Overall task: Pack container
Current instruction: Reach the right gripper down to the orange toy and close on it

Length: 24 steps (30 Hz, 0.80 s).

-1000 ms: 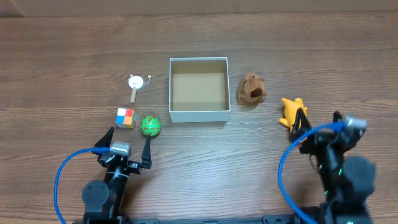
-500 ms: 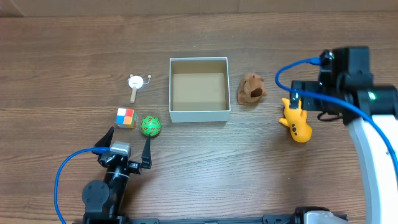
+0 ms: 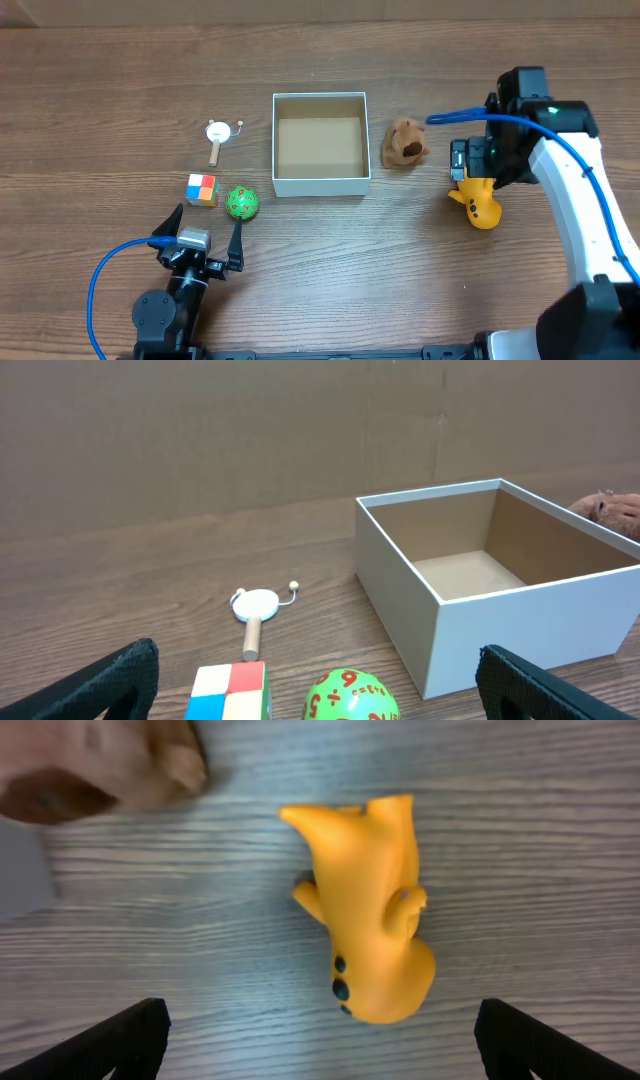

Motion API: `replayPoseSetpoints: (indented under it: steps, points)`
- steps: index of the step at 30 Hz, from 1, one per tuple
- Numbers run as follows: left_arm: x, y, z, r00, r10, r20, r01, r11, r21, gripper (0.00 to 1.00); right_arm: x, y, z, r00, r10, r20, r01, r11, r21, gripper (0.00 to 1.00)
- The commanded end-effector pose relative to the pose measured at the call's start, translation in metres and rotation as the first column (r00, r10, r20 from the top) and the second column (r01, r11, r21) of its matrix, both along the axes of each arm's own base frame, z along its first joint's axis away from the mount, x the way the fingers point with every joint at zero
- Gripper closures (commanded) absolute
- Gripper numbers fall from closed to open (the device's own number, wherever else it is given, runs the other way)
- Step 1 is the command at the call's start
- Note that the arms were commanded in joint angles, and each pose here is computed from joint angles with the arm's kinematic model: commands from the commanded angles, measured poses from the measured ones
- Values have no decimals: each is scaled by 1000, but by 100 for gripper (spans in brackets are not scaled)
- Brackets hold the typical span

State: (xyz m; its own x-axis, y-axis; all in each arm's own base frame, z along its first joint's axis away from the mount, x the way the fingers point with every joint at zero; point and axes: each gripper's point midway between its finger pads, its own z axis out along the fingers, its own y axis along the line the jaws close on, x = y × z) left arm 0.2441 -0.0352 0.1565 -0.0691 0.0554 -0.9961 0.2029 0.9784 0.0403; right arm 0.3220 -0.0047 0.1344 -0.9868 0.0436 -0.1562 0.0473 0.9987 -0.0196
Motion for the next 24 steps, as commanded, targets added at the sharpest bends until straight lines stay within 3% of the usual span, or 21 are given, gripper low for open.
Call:
replayPoseSetpoints:
  steps: [1, 8, 16, 20, 24]
  points:
    - [0, -1, -2, 1000, -9, -2, 9, 1000, 8, 0, 1, -20, -20, 998, -57, -8, 56, 997, -60, 0]
    - [0, -1, -2, 1000, -9, -2, 9, 1000, 8, 0, 1, -43, -51, 989, -145, 24, 146, 988, -56, 4]
    - [0, -1, -2, 1000, -9, -2, 9, 1000, 8, 0, 1, -29, -75, 993, -114, 40, 114, 993, 19, 11]
    - [0, -1, -2, 1000, -9, -2, 9, 1000, 8, 0, -1, -29, -84, 993, -114, 43, 113, 993, 18, 22]
    - [0, -1, -2, 1000, -9, -2, 9, 1000, 8, 0, -3, -29, -87, 993, -114, 40, 114, 993, 18, 43]
